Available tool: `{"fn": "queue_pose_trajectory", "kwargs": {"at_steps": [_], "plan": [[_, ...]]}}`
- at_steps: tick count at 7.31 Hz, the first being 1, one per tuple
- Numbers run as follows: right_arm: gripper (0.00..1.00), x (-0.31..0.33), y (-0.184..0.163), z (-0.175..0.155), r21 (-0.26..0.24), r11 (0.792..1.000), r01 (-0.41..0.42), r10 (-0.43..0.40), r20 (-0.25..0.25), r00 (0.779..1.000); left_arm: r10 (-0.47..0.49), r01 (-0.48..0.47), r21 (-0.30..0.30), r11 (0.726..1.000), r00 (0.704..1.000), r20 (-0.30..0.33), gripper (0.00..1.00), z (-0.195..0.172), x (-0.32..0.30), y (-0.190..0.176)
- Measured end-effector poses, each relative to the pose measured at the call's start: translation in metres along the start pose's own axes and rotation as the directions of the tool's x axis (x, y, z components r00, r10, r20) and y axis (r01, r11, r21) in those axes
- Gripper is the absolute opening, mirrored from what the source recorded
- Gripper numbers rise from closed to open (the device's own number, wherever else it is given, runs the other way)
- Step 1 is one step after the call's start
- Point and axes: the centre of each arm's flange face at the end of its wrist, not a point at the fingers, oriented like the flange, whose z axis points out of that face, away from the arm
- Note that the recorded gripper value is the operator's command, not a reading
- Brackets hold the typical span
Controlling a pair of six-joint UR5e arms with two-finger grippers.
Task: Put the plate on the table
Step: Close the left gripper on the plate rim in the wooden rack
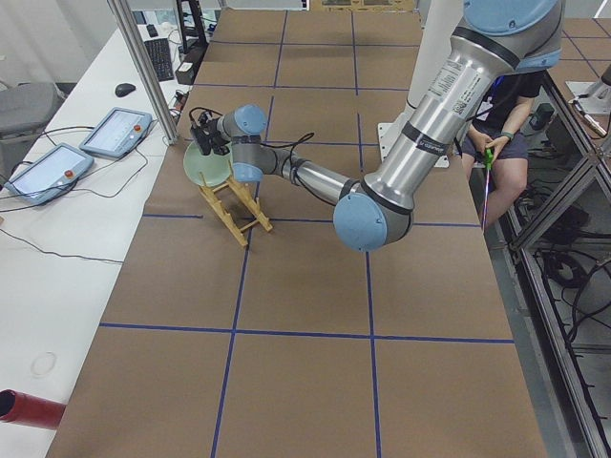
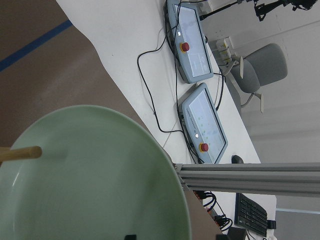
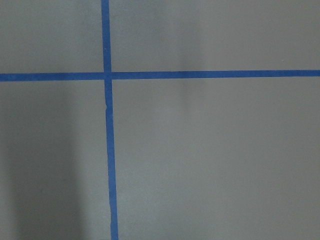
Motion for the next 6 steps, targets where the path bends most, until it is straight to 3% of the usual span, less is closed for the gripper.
{"fn": "queue_pose_trajectory", "kwargs": {"at_steps": [6], "plan": [[1.00, 0.0002, 0.0000, -0.0001, 0.000, 1.000, 0.000, 0.000, 0.000, 1.000, 0.014, -0.014, -0.003, 1.000, 1.000, 0.001, 0.48, 0.0015, 0.0007, 0.0017]]}}
